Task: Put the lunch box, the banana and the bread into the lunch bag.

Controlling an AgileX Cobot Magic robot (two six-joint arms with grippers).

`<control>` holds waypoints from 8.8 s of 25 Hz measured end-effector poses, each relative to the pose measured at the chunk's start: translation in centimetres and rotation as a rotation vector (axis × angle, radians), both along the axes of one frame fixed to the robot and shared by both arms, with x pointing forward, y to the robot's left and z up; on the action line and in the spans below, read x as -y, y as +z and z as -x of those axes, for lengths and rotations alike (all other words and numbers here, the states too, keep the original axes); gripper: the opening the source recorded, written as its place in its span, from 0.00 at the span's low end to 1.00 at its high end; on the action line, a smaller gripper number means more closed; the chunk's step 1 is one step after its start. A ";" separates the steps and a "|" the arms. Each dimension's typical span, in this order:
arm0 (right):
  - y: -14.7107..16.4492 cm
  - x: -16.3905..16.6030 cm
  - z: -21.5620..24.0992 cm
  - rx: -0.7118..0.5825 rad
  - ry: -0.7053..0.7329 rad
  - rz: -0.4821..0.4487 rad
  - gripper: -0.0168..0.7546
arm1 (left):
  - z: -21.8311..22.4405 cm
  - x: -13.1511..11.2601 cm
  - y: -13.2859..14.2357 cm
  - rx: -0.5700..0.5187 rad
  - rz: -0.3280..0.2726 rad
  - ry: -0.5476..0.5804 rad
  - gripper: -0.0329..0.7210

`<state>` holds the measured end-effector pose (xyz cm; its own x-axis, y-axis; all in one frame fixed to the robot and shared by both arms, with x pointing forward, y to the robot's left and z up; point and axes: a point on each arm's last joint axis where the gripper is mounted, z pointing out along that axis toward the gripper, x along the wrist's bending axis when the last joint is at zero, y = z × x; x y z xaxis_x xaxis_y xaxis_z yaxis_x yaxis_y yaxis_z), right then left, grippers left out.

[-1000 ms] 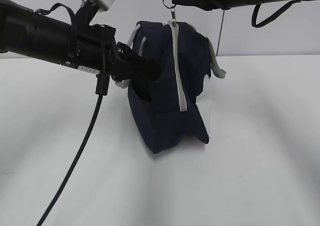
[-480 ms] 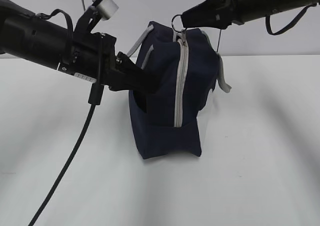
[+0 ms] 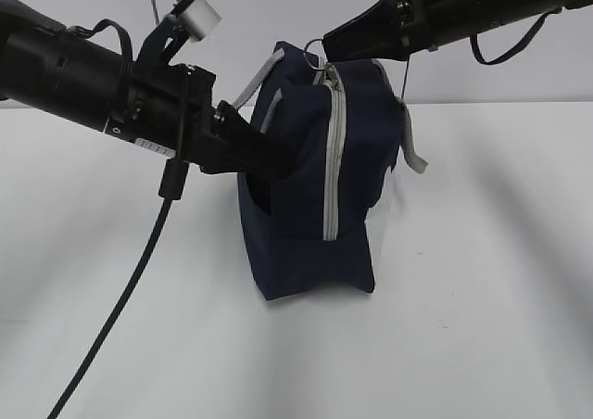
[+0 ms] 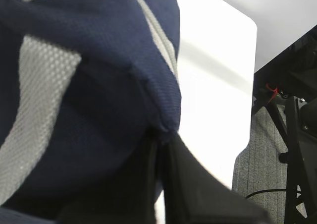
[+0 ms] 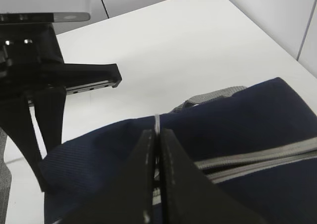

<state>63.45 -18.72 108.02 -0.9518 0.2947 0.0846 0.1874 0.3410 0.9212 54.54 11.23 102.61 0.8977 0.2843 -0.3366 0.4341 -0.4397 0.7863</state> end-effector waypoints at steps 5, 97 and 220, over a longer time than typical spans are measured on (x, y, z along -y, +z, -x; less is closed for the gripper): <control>-0.4 -0.1 -1.3 0.008 0.005 0.001 0.02 | 0.1 -0.1 -0.1 -0.001 -0.013 -0.012 0.05; -5.4 3.6 -10.6 0.064 -0.069 -0.099 0.02 | -9.9 0.8 5.1 -0.466 -0.039 0.768 0.64; -5.7 7.4 -13.5 -0.283 -0.339 0.039 0.55 | -11.1 -1.1 5.2 -0.202 -0.112 0.525 0.81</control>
<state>76.99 -26.08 102.34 -0.7419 0.5942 0.3107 0.5377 0.2503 0.8051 65.60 12.36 107.78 0.5474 0.7187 -0.4289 0.7536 -0.2004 0.6260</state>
